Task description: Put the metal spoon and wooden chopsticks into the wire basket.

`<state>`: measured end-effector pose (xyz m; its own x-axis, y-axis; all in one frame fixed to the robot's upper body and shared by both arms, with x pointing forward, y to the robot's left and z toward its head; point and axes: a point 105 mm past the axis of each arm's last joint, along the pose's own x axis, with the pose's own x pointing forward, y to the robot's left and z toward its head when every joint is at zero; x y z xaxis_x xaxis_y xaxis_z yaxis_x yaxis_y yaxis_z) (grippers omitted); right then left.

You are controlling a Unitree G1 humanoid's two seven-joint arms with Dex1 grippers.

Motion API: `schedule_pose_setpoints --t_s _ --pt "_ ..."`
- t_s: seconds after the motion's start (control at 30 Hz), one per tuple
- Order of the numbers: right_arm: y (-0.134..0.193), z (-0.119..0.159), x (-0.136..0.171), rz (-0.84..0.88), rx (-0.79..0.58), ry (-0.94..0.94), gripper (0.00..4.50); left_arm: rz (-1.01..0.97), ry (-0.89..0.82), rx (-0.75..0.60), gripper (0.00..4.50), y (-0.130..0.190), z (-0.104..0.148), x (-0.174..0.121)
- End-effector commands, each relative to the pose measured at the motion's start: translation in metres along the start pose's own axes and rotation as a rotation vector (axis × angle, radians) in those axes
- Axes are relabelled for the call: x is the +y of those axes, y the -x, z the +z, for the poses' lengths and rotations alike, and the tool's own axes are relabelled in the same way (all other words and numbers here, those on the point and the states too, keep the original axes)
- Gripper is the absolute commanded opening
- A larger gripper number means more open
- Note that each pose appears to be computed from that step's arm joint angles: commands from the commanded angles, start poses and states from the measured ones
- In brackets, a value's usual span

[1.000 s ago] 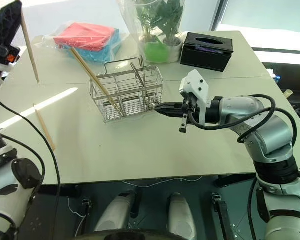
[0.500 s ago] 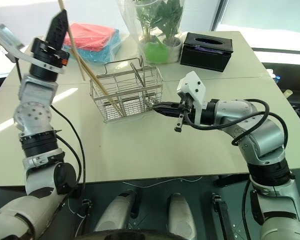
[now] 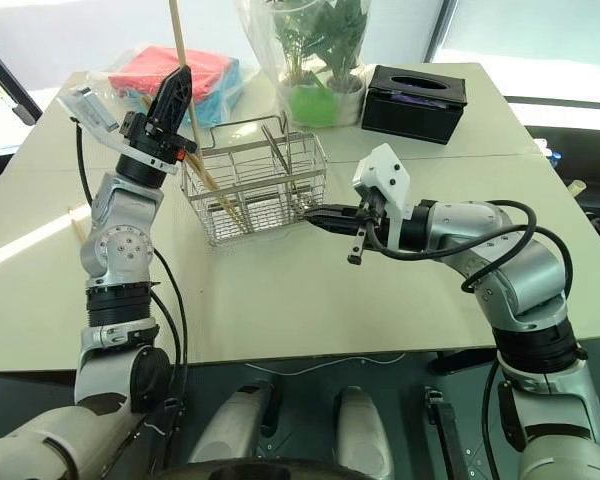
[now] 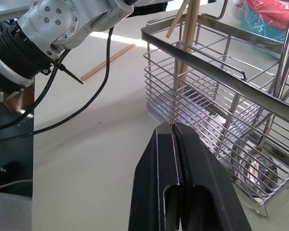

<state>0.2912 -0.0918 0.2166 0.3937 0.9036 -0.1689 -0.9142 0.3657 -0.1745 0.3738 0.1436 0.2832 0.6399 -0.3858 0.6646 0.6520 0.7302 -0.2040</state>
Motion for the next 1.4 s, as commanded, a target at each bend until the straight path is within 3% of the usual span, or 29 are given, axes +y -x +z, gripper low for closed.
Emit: schedule_pose_setpoints --t_s 0.03,0.43,0.57,0.73,0.77,1.07,1.23,1.3,1.4 --pt "0.002 0.014 -0.001 -0.006 -0.052 0.039 0.0 -0.007 -0.068 -0.018 0.05 -0.001 0.0 -0.01" --pt "0.001 0.016 -0.002 -0.016 -0.065 0.038 0.0 0.019 -0.174 0.032 0.05 0.006 -0.016 -0.012" --pt "0.002 0.017 -0.003 -0.018 -0.065 0.039 0.0 0.03 -0.191 0.038 1.66 0.007 -0.017 -0.009" --pt "0.002 0.017 -0.004 -0.018 -0.064 0.041 0.0 0.032 -0.185 0.045 4.32 0.009 -0.018 -0.008" --pt "0.002 0.017 -0.004 -0.018 -0.064 0.042 0.0 0.033 -0.188 0.045 4.48 0.01 -0.018 -0.008" --pt "0.002 0.016 -0.005 -0.016 -0.059 0.041 0.0 0.046 -0.201 0.023 4.48 0.009 -0.007 -0.004" --pt "0.003 0.015 -0.004 -0.011 -0.057 0.039 0.0 0.115 -0.176 -0.072 4.48 -0.005 0.045 0.006" --pt "0.005 0.017 -0.001 0.008 -0.057 0.043 0.0 0.158 -0.235 -0.051 4.48 -0.003 0.068 0.017" --pt "0.008 0.024 0.008 0.054 -0.053 0.061 0.0 0.243 -0.307 0.057 4.48 0.008 0.077 0.034"
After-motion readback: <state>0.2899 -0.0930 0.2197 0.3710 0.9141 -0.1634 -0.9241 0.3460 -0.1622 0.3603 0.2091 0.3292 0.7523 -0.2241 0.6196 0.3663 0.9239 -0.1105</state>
